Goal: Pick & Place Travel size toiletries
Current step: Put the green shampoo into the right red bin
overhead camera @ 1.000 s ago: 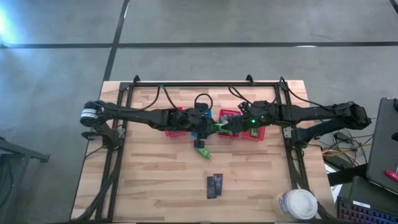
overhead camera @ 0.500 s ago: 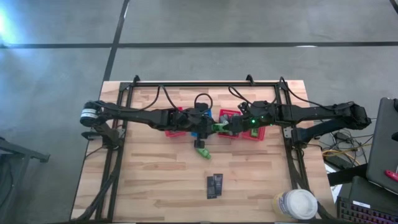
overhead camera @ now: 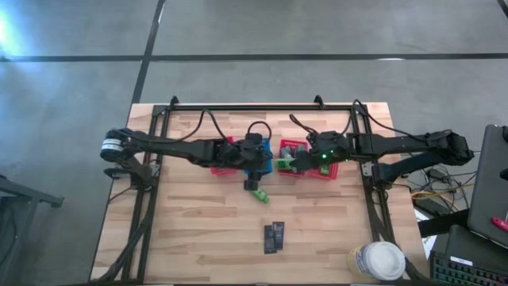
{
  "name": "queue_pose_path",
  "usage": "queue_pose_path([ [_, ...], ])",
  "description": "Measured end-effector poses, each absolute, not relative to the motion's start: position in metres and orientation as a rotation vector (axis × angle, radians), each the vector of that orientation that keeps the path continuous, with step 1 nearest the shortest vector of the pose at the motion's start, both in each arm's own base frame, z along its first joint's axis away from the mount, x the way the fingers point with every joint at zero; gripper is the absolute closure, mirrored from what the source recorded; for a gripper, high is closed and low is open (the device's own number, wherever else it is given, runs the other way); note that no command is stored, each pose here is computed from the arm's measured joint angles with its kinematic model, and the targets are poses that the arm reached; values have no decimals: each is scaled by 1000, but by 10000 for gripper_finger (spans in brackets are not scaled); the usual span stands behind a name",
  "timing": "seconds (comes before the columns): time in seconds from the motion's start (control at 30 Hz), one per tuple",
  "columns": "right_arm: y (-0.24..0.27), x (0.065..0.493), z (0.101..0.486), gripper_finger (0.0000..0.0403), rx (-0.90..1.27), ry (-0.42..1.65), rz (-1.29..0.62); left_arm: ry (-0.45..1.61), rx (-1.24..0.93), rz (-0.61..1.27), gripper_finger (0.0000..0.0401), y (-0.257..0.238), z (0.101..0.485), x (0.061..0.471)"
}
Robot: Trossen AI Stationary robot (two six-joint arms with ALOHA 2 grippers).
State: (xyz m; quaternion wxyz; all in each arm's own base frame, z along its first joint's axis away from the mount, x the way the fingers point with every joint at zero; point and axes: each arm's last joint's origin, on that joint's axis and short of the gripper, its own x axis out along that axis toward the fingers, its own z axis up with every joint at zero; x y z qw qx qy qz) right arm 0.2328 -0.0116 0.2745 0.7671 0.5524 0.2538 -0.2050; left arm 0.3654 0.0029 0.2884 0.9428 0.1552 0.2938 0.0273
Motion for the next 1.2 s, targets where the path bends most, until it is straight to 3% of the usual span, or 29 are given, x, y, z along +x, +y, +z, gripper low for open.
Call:
queue_pose_path([
  [0.17, -13, 213, 276, 307, 1153, 590, -597, 729, 267, 93, 157, 4, 278, 351],
  [0.5, 3, 158, 282, 307, 962, 744, -1163, 834, 196, 194, 158, 6, 266, 331],
  [0.87, 13, 191, 241, 301, 884, 698, -1441, 898, 163, 198, 158, 8, 244, 306],
  [1.2, -1, 216, 214, 230, 899, 716, -1527, 919, 199, 174, 158, 18, 241, 291],
])
